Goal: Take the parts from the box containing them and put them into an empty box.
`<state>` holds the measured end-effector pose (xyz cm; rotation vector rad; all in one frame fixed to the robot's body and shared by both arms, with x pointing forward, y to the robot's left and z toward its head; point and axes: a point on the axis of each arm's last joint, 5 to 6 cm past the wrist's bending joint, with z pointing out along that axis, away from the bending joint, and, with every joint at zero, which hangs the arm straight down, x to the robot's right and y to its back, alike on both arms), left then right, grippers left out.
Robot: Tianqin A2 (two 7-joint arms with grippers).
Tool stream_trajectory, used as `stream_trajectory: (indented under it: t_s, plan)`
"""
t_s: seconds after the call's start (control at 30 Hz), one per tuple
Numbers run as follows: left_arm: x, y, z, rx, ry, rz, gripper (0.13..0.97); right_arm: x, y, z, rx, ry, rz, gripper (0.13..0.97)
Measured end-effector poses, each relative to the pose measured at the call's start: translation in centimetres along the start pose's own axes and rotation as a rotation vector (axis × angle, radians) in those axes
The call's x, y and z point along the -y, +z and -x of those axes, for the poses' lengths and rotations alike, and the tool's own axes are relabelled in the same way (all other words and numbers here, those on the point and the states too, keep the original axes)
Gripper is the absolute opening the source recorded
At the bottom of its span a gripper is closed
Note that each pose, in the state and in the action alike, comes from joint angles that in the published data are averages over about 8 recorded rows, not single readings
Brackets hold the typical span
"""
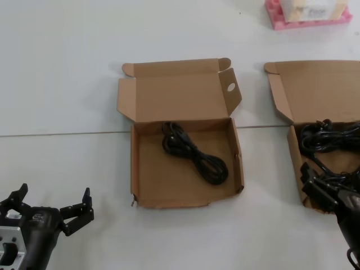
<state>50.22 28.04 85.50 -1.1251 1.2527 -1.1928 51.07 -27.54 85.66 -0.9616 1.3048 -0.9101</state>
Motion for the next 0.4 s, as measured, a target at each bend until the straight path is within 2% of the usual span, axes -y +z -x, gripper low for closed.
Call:
stream_trajectory:
  t_s: [0.4]
  plan:
    - [0.00, 0.00, 0.00, 0.000, 0.000, 0.000, 0.966, 0.00, 0.00, 0.00, 0.000, 0.000, 0.000, 0.966]
